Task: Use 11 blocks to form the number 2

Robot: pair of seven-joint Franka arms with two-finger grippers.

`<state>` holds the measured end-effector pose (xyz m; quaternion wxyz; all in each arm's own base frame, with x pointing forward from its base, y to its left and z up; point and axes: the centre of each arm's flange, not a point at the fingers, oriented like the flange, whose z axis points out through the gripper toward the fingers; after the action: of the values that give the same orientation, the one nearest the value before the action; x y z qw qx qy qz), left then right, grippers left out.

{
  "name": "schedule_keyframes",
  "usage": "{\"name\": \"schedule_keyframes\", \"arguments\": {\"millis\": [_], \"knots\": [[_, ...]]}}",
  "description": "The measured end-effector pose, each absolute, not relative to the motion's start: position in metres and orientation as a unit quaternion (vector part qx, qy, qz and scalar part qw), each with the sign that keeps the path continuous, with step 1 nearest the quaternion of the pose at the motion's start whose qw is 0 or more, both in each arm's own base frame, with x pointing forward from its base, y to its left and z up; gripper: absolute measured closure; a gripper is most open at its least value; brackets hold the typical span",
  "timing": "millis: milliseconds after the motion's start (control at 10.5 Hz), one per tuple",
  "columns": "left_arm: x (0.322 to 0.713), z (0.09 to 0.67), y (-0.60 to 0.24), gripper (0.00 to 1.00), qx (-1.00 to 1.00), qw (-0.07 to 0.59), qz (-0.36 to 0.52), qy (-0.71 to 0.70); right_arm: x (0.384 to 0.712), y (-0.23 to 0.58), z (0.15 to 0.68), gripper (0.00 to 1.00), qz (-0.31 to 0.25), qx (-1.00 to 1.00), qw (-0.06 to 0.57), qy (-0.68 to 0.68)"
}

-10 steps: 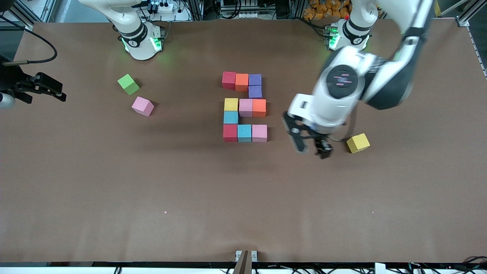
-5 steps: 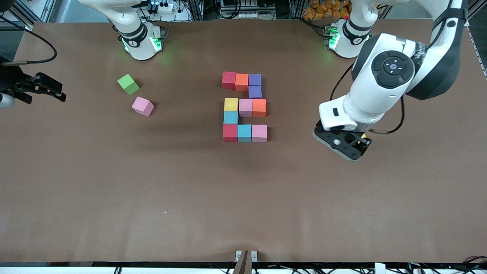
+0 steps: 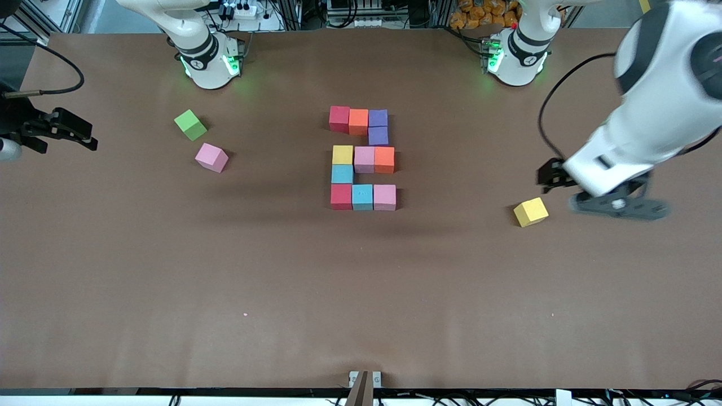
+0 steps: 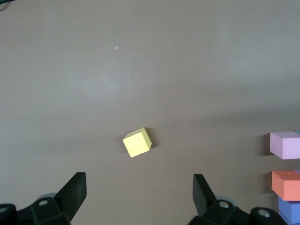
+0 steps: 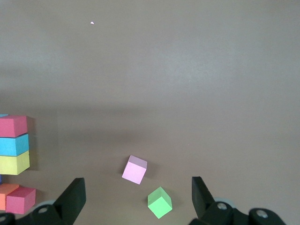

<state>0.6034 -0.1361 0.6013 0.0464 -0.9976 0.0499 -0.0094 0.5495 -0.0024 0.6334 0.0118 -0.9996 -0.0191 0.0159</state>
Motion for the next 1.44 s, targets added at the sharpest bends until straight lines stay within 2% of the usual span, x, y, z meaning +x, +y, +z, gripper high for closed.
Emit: {"name": "schedule_keyframes", "arguments": {"millis": [287,670,1435], "knots": [[0.564,0.641,-0.117,0.0,-0.998,0.061,-0.008,0.017,0.55,-0.002,0.633,0.0,0.016,-1.0,0.012,-0.019],[0.531,0.648,-0.081,0.0,-0.999,0.045,-0.015,-0.026,0.55,-0.002,0.633,0.0,0.016,-1.0,0.012,-0.019],[0.523,0.649,-0.049,0.0,-0.999,0.011,-0.005,-0.039,0.55,-0.002,0.633,0.0,0.016,-1.0,0.012,-0.019]]}}
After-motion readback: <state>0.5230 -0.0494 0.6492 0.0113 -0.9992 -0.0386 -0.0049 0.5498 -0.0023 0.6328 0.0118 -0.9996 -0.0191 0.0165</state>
